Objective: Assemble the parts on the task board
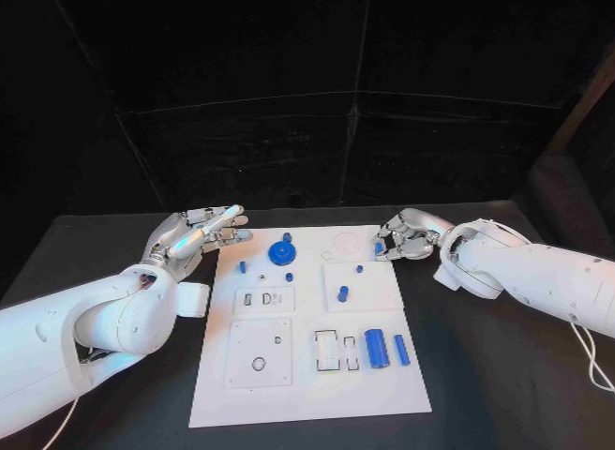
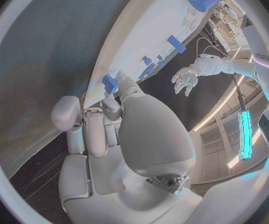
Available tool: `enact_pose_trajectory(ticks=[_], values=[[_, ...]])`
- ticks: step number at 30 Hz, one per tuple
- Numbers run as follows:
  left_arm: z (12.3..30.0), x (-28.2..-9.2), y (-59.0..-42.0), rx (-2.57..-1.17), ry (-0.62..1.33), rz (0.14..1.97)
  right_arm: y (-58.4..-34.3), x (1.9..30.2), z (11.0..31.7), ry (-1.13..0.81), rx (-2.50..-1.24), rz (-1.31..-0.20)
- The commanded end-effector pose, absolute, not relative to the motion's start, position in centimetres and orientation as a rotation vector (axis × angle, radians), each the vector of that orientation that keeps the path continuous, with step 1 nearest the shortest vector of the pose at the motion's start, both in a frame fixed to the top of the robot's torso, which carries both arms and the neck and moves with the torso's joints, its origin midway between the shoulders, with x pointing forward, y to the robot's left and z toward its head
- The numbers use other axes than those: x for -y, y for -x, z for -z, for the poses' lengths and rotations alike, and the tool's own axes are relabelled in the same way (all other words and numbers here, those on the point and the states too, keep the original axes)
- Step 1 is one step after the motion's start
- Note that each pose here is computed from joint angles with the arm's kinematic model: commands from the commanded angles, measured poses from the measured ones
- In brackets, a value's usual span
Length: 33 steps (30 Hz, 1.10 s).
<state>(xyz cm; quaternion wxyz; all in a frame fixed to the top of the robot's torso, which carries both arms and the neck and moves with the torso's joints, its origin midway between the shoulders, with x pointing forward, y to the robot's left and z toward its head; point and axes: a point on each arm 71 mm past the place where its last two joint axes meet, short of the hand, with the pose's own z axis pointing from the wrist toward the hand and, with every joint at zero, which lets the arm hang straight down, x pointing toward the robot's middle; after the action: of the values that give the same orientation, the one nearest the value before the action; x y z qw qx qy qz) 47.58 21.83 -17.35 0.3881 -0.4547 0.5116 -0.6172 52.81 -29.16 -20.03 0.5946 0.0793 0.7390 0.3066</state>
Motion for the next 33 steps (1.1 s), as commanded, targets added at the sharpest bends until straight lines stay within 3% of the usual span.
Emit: enact_pose_trajectory(ticks=[1, 15, 33], values=[[17.23, -21.71, -47.58, -1.304, 1.146, 1.586, -52.82, 29.08, 20.08, -0.176, -1.731, -0.712], [17.26, -21.72, -47.60, -1.305, 1.147, 1.584, -52.91, 29.34, 20.16, -0.179, -1.725, -0.707], [17.30, -21.79, -47.63, -1.307, 1.149, 1.581, -52.92, 28.88, 19.28, -0.209, -1.600, -0.768]])
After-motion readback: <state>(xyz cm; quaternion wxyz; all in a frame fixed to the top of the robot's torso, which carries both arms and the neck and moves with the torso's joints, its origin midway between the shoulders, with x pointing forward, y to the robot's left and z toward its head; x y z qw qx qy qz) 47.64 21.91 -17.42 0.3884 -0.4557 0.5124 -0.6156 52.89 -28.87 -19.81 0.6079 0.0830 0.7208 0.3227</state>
